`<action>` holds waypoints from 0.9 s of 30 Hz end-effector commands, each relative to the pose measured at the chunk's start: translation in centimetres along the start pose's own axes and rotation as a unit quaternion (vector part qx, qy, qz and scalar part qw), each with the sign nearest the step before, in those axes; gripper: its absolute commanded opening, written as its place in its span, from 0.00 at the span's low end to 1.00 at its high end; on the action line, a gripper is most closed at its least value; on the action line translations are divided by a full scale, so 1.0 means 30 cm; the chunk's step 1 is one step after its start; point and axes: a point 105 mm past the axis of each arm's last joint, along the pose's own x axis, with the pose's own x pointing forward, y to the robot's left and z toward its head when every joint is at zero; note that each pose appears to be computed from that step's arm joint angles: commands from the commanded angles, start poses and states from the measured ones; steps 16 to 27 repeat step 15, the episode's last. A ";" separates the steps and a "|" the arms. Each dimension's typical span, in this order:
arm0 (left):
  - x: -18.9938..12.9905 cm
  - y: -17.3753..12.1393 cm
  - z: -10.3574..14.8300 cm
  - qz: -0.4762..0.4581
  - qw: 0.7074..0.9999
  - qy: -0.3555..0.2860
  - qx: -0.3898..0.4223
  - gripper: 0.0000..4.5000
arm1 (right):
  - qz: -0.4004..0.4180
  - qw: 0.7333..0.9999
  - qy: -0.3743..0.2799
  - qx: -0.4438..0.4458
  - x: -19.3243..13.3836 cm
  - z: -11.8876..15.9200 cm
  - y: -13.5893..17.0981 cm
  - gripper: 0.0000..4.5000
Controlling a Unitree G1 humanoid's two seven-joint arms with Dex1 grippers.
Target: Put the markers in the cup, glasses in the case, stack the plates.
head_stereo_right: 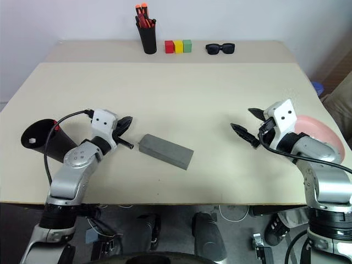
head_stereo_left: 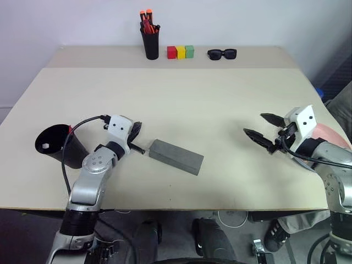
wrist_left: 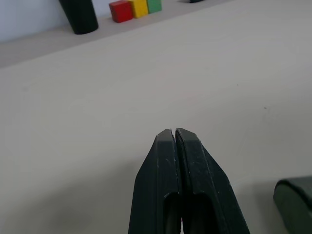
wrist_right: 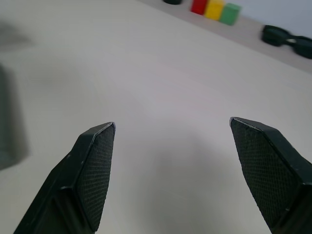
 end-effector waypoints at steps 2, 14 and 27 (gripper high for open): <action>-0.040 0.032 0.039 0.014 1.000 -0.017 0.015 0.00 | 0.020 1.000 -0.014 -0.002 0.029 0.021 0.006 0.85; -0.060 0.053 0.046 0.041 0.999 -0.017 0.011 0.00 | 0.035 0.999 -0.016 -0.015 0.098 0.004 -0.005 0.85; -0.060 0.060 0.050 0.047 0.999 -0.019 0.011 0.00 | 0.036 0.999 -0.017 -0.015 0.106 0.002 -0.006 0.85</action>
